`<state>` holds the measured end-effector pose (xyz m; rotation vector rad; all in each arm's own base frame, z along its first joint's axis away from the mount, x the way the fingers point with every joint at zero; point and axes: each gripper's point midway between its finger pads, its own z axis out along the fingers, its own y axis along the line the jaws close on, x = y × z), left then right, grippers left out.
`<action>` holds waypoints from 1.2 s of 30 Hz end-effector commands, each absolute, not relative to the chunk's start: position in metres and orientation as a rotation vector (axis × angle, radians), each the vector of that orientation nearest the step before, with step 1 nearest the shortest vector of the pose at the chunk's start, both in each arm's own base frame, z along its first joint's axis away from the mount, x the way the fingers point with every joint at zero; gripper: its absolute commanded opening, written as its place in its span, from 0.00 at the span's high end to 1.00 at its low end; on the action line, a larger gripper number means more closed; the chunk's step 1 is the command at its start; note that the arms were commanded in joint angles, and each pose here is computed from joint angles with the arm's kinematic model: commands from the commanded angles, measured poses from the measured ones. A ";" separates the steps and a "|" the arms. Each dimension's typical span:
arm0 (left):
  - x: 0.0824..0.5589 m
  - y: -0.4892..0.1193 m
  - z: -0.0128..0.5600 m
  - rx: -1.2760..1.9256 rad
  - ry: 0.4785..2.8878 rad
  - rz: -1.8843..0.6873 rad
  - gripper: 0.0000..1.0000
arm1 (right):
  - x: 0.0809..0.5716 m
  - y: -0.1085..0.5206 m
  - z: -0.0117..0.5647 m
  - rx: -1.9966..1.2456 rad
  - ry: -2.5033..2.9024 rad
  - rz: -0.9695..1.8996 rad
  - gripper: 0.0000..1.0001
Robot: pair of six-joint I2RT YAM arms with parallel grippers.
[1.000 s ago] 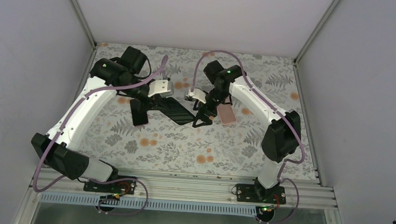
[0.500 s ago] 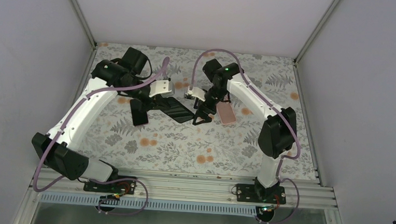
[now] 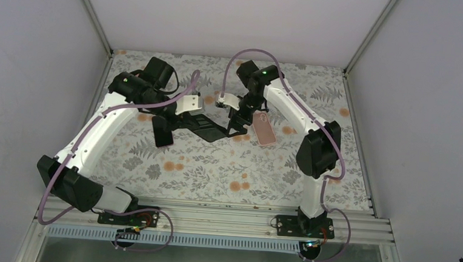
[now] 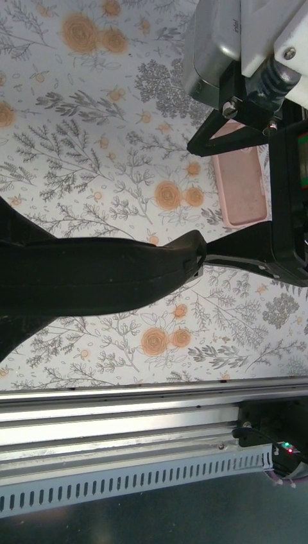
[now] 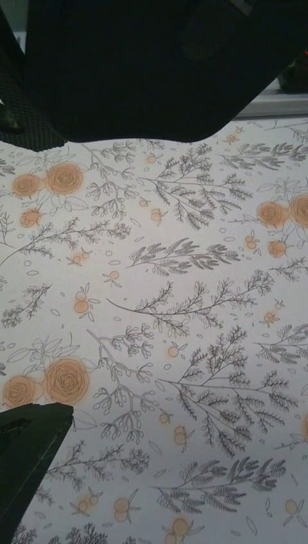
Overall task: Take the phone out of the phone case
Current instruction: Remove the phone case from the phone.
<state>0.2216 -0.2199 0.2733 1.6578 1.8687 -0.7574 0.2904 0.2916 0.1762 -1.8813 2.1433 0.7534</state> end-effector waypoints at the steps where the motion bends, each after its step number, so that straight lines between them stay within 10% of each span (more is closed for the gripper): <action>1: 0.171 -0.241 0.304 1.684 1.714 -1.067 0.98 | 0.341 0.307 0.188 -1.738 2.065 0.648 0.04; 20: 0.167 -0.239 0.316 1.690 1.673 -1.027 0.98 | 0.415 0.265 0.172 -1.515 2.207 0.421 0.02; 36: 0.187 -0.241 0.302 1.713 1.723 -0.965 0.98 | 0.250 0.271 0.190 -1.835 2.079 0.795 0.03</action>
